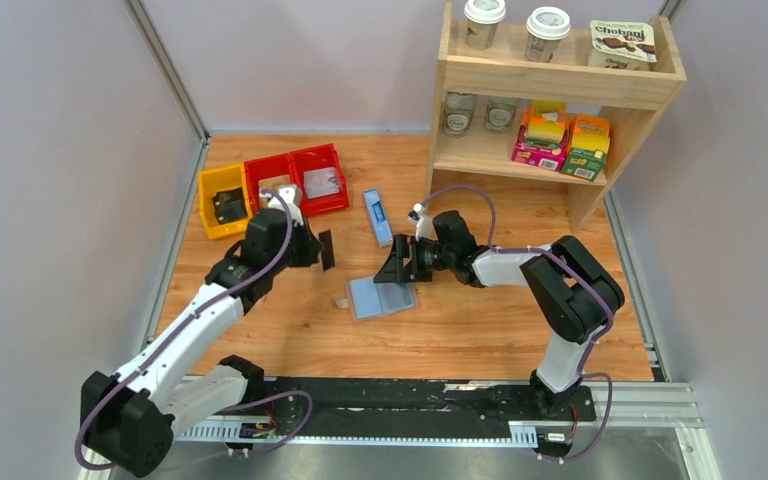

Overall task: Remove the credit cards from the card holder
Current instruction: Place the credit card in the storage box.

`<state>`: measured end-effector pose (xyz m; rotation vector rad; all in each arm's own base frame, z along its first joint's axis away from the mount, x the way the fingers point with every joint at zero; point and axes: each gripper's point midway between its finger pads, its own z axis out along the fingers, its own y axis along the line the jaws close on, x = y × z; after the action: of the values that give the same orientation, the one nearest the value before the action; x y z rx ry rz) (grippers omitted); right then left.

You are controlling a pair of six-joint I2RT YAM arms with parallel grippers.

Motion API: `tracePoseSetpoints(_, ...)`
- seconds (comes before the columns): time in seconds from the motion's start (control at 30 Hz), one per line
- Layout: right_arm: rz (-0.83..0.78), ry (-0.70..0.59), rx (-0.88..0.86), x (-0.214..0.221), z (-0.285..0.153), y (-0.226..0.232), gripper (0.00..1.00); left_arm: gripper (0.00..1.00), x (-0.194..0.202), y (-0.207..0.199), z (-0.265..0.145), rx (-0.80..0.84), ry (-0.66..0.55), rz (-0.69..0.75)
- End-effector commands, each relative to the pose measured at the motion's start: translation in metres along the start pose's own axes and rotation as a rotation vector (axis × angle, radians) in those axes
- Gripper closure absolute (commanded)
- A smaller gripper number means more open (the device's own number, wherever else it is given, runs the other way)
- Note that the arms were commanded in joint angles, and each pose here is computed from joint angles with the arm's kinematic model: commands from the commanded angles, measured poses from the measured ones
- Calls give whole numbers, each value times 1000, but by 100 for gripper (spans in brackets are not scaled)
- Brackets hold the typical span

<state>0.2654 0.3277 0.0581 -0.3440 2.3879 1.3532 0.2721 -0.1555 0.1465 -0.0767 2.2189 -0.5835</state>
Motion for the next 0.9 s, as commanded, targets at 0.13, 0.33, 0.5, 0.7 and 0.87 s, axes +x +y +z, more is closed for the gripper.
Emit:
tracePoseSetpoints(0.13,26,50,106,22,-7,-25,0,100,-125,61,-52,-514,-185,674)
tracePoseSetpoints(0.33,25,59,101,24,-6,-25,0,100,-177,83,-39,-745,-139,1032)
tracePoseSetpoints(0.5,19,61,100,22,-7,-24,0,100,-191,120,-7,-839,-32,1180)
tracePoseSetpoints(0.7,22,71,97,24,-5,-25,0,100,-194,167,23,-895,6,1321)
tracePoseSetpoints(0.87,23,74,97,24,-5,-25,0,100,-197,198,40,-864,2,1293)
